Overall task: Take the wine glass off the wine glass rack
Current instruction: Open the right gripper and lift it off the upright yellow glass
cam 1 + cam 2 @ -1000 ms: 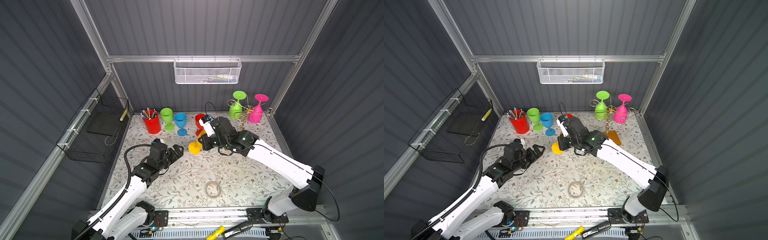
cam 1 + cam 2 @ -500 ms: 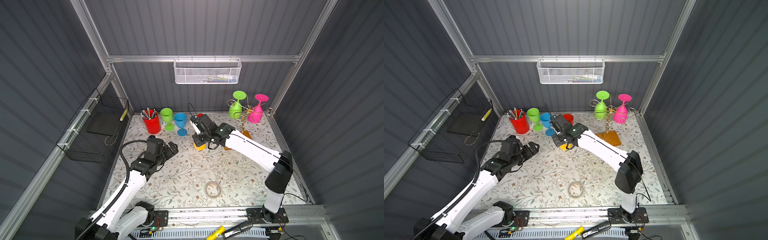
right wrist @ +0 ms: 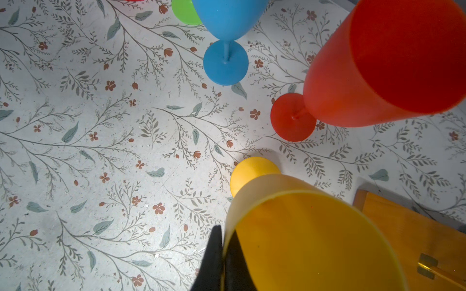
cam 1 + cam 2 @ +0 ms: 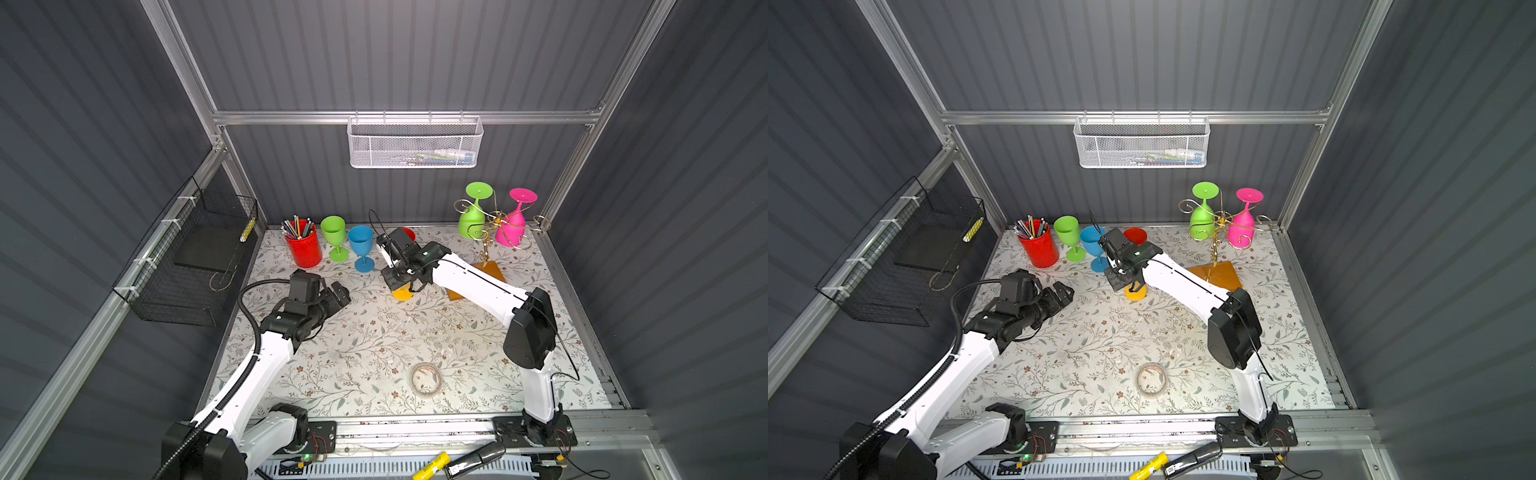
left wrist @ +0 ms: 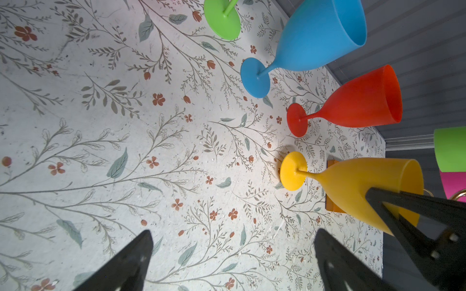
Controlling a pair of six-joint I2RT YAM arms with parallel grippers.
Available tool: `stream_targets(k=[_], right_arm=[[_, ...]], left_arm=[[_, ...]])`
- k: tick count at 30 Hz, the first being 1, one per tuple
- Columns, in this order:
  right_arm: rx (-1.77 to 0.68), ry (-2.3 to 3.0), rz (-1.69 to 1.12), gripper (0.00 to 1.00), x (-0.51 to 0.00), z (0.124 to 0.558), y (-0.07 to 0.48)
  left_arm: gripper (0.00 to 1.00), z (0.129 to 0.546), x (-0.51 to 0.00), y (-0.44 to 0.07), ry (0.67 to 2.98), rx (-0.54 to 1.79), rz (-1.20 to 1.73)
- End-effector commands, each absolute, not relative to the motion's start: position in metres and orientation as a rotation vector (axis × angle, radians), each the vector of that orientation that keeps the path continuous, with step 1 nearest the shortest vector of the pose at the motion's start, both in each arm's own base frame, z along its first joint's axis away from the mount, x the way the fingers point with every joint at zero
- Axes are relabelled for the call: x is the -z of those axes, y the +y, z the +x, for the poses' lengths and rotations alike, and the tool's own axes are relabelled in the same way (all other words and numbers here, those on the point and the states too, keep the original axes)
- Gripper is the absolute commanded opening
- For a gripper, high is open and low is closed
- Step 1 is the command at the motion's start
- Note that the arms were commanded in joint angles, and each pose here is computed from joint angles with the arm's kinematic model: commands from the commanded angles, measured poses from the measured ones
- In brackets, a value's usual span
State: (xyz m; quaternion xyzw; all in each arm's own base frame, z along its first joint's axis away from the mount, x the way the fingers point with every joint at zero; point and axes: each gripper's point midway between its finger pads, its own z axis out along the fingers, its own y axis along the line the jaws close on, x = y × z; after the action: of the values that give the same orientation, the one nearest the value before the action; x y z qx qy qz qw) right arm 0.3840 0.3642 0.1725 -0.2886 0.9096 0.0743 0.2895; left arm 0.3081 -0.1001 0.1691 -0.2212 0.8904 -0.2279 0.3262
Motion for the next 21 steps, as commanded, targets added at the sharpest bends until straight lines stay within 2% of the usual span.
stream_targets(k=[1, 13, 21], right_arm=[[-0.219, 2.407, -0.775, 0.0, -0.178, 0.39, 0.367], [-0.239, 2.428, -0.78, 0.02, -0.167, 0.398, 0.367], [-0.242, 2.432, -0.792, 0.18, -0.166, 0.398, 0.369]], left_arm=[[1.0, 0.315, -0.178, -0.103, 2.313, 0.626, -0.548], [1.0, 0.317, -0.181, -0.103, 2.302, 0.64, -0.558], [1.0, 0.316, -0.185, -0.104, 2.29, 0.657, -0.561]])
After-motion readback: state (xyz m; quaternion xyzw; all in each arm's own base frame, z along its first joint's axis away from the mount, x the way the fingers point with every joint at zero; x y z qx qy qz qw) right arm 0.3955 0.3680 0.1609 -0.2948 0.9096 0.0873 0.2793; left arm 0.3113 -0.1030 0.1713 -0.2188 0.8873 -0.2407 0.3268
